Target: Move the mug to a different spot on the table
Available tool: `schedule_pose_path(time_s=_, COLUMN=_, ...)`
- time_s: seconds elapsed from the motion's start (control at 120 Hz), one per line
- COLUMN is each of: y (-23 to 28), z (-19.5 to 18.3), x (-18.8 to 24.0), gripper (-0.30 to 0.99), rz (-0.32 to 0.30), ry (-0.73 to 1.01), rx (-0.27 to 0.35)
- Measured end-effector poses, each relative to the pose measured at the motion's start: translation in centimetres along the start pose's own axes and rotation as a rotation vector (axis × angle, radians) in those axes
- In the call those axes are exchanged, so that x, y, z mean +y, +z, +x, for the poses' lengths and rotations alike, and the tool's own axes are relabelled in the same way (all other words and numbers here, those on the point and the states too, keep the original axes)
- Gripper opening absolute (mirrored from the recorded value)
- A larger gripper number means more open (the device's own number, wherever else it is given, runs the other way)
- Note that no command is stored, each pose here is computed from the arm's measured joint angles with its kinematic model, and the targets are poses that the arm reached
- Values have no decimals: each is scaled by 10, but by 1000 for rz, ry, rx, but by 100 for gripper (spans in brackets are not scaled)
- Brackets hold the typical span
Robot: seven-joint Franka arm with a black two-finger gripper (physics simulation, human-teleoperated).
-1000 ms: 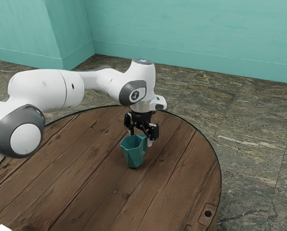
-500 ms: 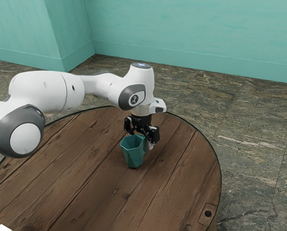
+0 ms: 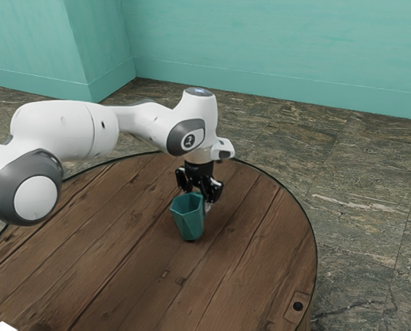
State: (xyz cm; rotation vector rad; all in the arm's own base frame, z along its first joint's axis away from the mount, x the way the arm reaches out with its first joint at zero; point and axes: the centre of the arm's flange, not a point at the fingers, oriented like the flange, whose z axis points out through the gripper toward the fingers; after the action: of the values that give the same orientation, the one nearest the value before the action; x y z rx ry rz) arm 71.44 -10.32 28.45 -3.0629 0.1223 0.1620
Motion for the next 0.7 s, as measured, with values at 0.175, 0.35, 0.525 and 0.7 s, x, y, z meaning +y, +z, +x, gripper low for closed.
schedule_pose_path(time_s=0.175, y=-1, z=0, x=-3, gripper=30, rz=4, ry=-5, rx=1)
schedule_pose_path(time_s=0.35, y=-10, z=-1, x=-6, gripper=25, rz=8, ry=-11, rx=11)
schedule_pose_path(time_s=0.525, y=-16, z=-3, x=-7, gripper=17, rz=11, ry=-14, rx=15)
schedule_pose_path(time_s=0.7, y=-18, z=-5, x=-14, gripper=11, rz=20, ry=-24, rx=14)
